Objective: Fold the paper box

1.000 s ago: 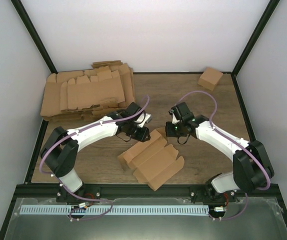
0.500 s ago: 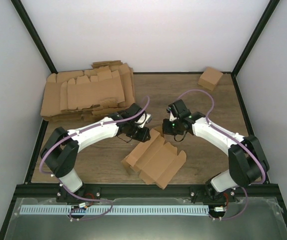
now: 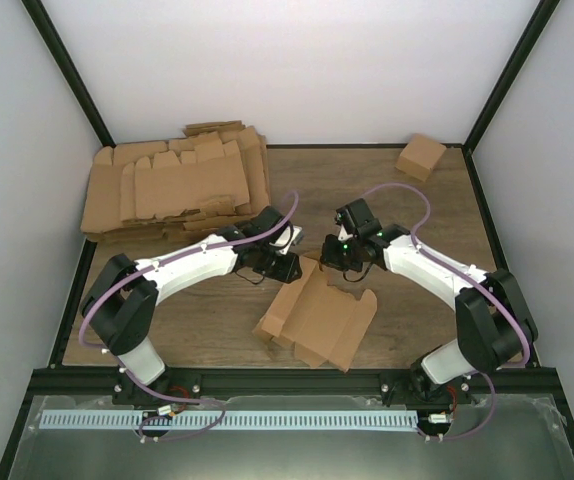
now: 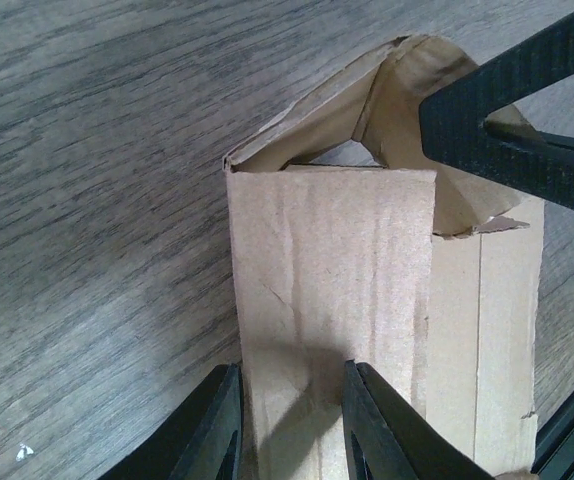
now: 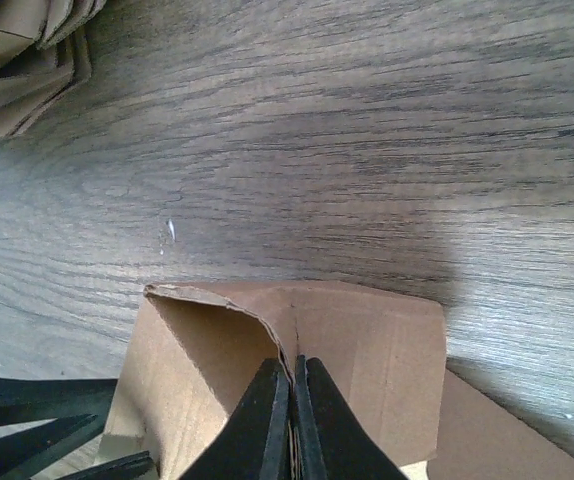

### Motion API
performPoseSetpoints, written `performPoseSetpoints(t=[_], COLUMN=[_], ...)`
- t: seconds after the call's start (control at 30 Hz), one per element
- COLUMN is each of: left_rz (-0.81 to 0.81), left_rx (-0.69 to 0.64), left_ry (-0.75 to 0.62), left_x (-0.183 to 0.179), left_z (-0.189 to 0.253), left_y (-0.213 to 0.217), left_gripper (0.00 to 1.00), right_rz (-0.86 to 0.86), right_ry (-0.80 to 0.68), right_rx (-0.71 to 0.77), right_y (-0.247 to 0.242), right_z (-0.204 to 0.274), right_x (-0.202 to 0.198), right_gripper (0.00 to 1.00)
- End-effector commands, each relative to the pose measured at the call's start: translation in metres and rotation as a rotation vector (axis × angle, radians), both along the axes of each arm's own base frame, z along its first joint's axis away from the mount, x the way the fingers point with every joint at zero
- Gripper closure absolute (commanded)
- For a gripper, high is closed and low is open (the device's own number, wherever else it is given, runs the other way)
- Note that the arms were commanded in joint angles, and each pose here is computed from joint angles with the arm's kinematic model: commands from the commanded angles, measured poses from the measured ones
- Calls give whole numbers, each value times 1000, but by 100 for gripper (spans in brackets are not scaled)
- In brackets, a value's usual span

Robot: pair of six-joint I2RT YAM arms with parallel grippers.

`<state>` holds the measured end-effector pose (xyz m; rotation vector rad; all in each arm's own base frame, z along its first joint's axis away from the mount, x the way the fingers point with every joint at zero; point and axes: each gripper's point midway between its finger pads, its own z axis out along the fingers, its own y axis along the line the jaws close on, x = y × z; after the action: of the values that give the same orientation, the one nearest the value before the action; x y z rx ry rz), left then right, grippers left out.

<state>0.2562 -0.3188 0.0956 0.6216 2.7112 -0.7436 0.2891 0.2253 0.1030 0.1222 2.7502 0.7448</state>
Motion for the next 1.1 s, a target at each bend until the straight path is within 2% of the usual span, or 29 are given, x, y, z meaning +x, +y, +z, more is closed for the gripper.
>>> performPoseSetpoints(t=[0.0, 0.67, 0.8, 1.0, 1.03, 1.07], left_rz=[15, -8, -23, -82, -82, -83], left_rx=[-9, -31, -42, -34, -28, -26], left_ry=[0, 31, 34, 39, 35, 28], left_x=[-2, -10, -11, -15, -15, -14], left_z=[-2, -7, -5, -2, -2, 0], left_y=[0, -12, -15, -19, -18, -17], left_gripper=[70, 70, 70, 70, 70, 70], right_rz=[-24, -123, -80, 74, 85, 100], right_ry=[48, 144, 163, 133, 123, 110], right_rx=[84, 204, 227, 258, 250, 252], right_y=[10, 2, 9, 23, 23, 23], right_z=[4, -15, -17, -21, -23, -23], right_x=[-14, -58, -67, -74, -74, -74], right_gripper=[99, 97, 92, 86, 84, 79])
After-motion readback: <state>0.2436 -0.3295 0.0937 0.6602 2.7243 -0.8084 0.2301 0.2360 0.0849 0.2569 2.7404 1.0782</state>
